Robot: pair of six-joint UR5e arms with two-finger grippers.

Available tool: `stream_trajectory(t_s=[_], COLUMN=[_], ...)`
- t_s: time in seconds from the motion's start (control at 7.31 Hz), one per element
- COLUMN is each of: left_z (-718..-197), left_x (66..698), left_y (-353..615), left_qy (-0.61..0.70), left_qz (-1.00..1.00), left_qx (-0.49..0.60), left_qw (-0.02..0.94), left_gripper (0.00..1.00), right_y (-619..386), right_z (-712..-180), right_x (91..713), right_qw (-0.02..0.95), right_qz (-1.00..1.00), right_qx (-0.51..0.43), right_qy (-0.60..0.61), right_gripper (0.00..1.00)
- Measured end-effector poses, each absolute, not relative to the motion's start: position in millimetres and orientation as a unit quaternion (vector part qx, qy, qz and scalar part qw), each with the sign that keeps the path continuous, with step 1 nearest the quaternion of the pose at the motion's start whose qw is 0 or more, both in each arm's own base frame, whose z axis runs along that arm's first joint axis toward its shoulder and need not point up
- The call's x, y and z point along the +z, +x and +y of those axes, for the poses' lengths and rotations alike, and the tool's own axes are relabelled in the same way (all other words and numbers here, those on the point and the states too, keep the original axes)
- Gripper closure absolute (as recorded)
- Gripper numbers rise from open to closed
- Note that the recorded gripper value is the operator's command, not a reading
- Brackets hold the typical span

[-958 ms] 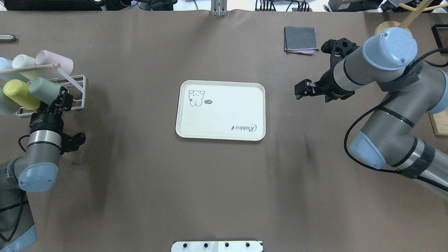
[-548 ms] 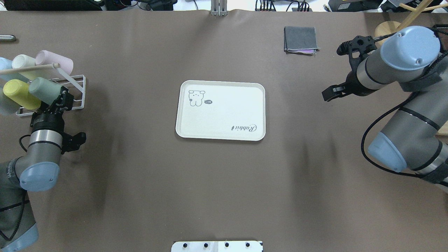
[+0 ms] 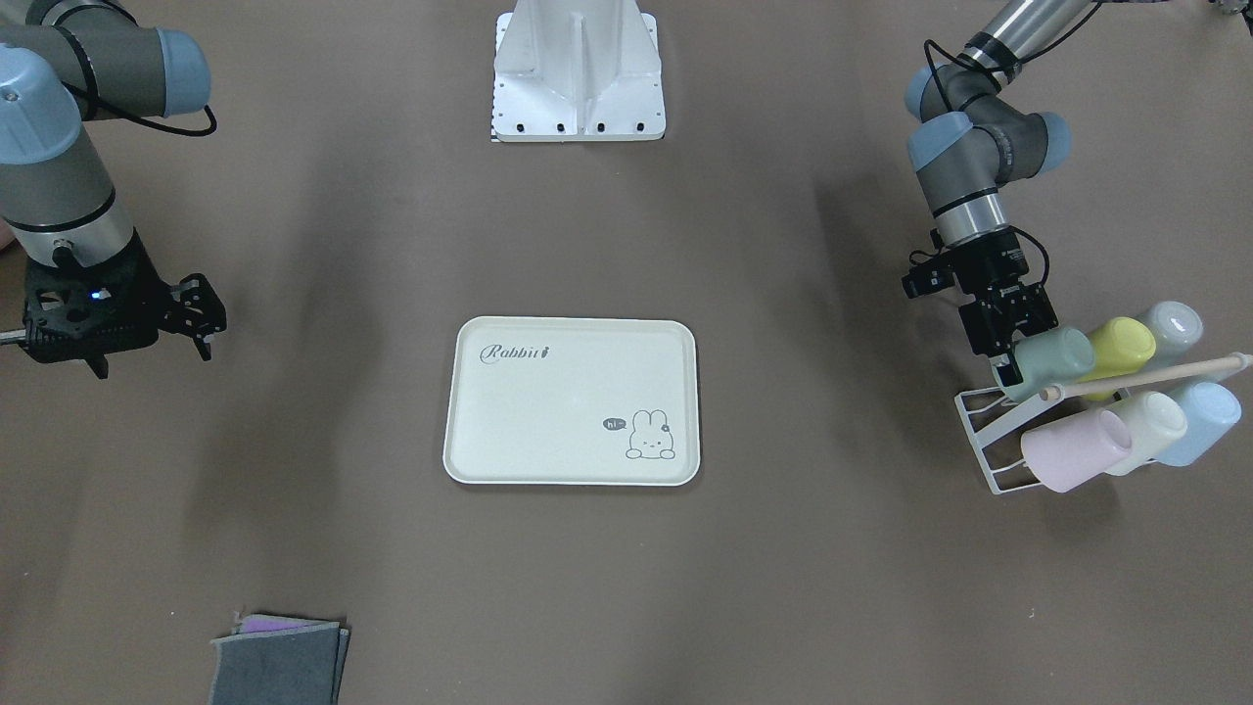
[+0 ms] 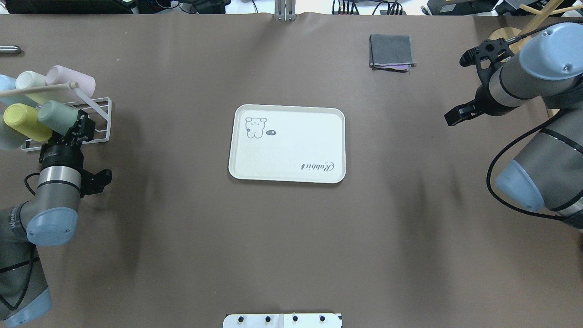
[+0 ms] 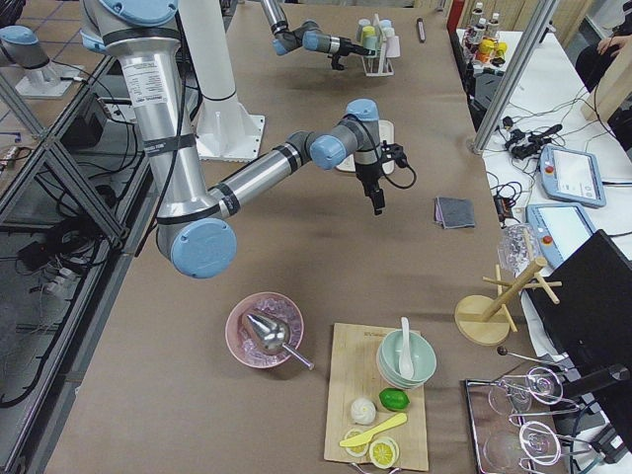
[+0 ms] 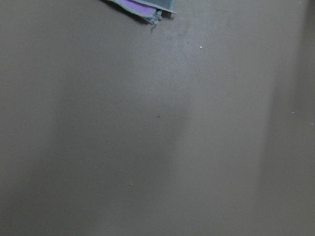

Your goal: Pick up and place green cup on tray

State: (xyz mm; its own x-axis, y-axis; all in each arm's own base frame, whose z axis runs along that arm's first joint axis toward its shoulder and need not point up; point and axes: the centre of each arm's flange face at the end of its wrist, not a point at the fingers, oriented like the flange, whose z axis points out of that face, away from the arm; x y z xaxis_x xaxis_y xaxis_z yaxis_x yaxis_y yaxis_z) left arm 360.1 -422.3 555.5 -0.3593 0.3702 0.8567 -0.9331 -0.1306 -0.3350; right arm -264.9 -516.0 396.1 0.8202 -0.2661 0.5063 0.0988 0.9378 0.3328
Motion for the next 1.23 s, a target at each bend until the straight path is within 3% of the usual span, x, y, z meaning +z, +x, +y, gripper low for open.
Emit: stream_trajectory(t_s=[1.23], left_z=[-432.0], left_x=[553.4], left_y=[366.4], left_qy=[0.301], left_qz=[-0.464], left_qx=[0.691], left_qw=[0.466], left_gripper=[0.2], right_y=[-165.9], right_z=[-551.1], right_x=[426.2], right_qw=[0.938], right_qz=[-0.302], right_qx=[-0.092], right_qy=[0.14], right_gripper=[0.0])
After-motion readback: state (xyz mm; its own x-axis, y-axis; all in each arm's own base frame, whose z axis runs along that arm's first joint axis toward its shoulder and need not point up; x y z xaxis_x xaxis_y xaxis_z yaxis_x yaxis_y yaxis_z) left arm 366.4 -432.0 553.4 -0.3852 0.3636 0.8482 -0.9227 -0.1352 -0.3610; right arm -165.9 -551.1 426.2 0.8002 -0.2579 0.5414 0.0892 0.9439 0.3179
